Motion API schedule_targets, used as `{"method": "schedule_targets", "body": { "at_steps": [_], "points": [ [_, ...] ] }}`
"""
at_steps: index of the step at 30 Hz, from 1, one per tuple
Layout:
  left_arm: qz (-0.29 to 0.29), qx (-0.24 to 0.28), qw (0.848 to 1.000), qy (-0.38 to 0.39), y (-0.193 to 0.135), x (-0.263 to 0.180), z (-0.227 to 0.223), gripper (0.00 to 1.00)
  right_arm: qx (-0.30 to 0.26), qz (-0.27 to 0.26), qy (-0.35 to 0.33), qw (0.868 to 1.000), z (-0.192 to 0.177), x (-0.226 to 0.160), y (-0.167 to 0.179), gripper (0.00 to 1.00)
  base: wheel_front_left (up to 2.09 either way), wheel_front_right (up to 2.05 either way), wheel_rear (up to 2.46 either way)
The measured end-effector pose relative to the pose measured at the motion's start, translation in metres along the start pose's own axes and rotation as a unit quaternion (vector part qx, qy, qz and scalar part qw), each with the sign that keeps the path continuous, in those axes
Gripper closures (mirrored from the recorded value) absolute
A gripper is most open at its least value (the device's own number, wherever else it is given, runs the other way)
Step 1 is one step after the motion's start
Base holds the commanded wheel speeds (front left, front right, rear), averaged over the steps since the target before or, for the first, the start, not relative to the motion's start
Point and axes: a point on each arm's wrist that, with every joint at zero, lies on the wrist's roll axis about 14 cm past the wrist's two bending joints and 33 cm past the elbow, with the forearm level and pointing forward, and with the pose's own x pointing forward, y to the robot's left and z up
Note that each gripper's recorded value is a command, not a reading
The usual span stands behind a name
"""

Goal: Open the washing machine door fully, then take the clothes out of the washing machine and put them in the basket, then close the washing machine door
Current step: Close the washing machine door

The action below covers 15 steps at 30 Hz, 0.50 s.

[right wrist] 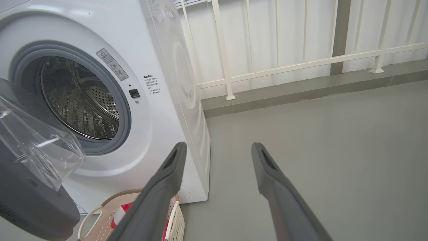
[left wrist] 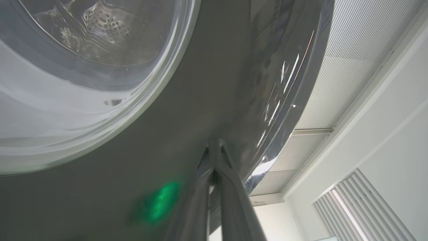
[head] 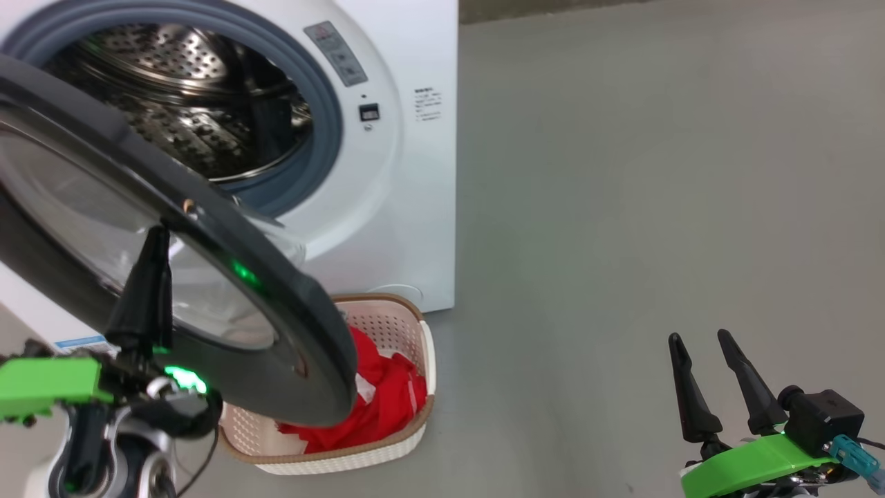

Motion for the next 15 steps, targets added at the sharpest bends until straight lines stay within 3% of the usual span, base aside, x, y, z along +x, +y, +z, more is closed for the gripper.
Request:
{"method": "schedule_targets", "body": {
  "at_steps": [15],
  "points": [
    [0.001,0.003,1.0,0.016,0.013,0.053,-0.021,1.0,-0.013,-0.023,0.009,1.0,-0.004,0.0,-0.015,0.0,0.0,0.0,0.0]
  ]
}}
